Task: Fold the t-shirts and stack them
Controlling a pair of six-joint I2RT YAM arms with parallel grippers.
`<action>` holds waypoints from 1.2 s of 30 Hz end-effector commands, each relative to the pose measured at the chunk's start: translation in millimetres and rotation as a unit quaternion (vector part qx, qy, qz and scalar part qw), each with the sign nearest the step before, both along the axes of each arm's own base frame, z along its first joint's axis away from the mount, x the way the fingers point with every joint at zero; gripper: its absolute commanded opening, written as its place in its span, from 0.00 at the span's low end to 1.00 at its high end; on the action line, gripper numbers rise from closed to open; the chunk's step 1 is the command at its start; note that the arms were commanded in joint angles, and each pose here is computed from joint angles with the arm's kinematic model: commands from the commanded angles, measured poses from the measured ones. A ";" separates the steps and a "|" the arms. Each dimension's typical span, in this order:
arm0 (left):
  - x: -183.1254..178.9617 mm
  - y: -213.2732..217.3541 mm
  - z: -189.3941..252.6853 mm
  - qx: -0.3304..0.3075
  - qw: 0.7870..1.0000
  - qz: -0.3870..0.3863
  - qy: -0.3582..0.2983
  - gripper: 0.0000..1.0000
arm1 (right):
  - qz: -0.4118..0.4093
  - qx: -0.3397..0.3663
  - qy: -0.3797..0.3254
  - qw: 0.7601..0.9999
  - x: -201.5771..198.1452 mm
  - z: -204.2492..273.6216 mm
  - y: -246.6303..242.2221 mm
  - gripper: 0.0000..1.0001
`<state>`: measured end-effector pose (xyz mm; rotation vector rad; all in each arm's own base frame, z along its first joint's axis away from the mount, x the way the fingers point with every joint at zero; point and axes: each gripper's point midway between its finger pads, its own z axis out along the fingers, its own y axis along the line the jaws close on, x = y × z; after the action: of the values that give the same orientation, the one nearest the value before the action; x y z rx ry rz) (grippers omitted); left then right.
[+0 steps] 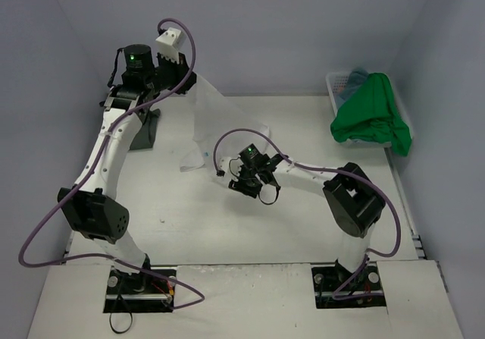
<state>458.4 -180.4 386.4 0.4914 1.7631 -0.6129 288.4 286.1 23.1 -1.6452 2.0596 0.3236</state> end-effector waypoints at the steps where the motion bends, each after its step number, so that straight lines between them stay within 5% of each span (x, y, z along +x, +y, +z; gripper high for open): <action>1: -11.8 7.9 42.0 -0.013 0.998 -0.003 -0.060 0.00 | -0.020 0.019 -0.095 0.995 29.9 22.6 10.7 0.38; 8: -8.5 5.2 42.4 -0.022 0.998 -0.006 -0.057 0.00 | -0.033 0.006 -0.140 0.990 36.9 26.2 8.0 0.39; 21: -5.8 19.6 27.7 -0.016 0.999 0.003 -0.044 0.00 | 0.004 0.001 -0.091 0.996 29.6 -10.5 24.4 0.37; 26: -5.8 26.0 24.3 -0.017 0.999 0.006 -0.038 0.00 | 0.001 -0.001 -0.091 0.996 29.3 -7.8 22.0 0.01; 36: -19.6 54.1 36.9 -0.012 0.998 0.029 -0.051 0.00 | -0.059 0.036 -0.150 0.986 49.1 93.1 -22.4 0.00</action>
<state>464.1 -136.8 352.7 0.4099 1.8537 -0.5987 320.6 278.7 42.2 -1.5668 1.9668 0.1345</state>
